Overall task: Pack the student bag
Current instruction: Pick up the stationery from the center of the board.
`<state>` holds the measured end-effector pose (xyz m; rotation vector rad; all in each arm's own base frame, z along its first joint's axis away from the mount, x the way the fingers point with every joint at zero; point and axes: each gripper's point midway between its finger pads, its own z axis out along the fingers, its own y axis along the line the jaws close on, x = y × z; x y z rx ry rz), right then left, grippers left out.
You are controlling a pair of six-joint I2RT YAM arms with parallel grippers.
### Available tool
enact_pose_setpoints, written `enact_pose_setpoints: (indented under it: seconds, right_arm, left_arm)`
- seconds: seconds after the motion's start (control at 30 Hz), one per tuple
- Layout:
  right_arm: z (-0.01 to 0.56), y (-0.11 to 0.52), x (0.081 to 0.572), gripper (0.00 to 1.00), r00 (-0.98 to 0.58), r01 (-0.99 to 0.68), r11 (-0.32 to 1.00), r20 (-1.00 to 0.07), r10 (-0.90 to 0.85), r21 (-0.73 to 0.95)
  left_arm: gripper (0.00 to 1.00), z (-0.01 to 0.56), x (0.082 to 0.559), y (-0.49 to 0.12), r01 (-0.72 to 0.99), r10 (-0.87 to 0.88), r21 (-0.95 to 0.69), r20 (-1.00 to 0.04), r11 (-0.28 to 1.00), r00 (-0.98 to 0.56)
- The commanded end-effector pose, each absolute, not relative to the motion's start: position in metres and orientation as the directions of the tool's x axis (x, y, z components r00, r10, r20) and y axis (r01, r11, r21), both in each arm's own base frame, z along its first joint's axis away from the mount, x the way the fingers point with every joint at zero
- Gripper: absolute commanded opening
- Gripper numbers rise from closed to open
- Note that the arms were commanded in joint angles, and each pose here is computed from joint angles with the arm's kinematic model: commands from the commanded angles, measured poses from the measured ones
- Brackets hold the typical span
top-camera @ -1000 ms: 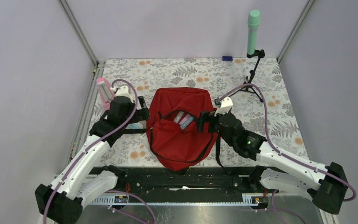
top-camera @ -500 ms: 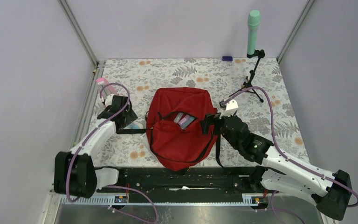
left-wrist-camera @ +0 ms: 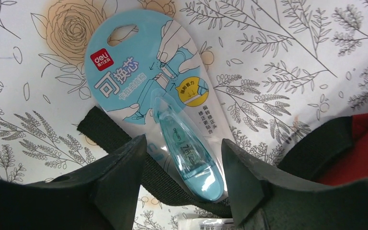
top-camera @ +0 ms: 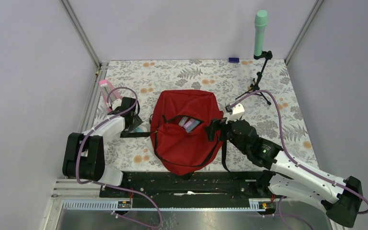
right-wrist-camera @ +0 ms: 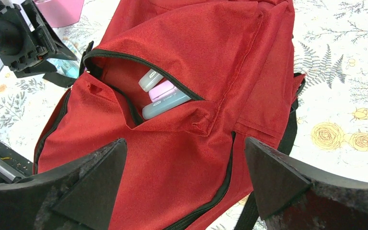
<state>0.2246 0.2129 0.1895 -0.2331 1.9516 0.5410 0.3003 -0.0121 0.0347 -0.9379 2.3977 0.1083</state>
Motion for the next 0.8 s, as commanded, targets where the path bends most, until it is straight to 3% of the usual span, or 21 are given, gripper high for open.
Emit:
enact_pose_setpoints:
  seconds: [0.0, 0.1, 0.23, 0.5, 0.77]
  right_arm:
    - [0.196, 0.212, 0.224, 1.00, -0.424, -0.397, 0.875, -0.901, 0.094, 0.278]
    - [0.196, 0.209, 0.225, 1.00, -0.415, -0.393, 0.882, -0.906, 0.083, 0.261]
    - [0.198, 0.206, 0.227, 1.00, -0.407, -0.389, 0.889, -0.911, 0.067, 0.240]
    - [0.198, 0.206, 0.226, 1.00, -0.396, -0.410, 0.887, -0.917, 0.038, 0.214]
    - [0.204, 0.207, 0.225, 1.00, -0.351, -0.468, 0.870, -0.936, -0.020, 0.156]
  left_arm:
    - [0.60, 0.046, 0.327, -0.006, -0.675, -0.624, -0.162, -0.576, 0.720, -0.528]
    - [0.57, 0.040, 0.331, -0.008, -0.675, -0.627, -0.160, -0.566, 0.720, -0.535]
    - [0.41, 0.037, 0.332, -0.008, -0.679, -0.629, -0.155, -0.563, 0.717, -0.536]
    - [0.00, 0.053, 0.329, 0.002, -0.660, -0.585, -0.134, -0.614, 0.739, -0.531]
    - [0.00, 0.124, 0.322, 0.017, -0.610, -0.531, -0.227, -0.758, 0.759, -0.378]
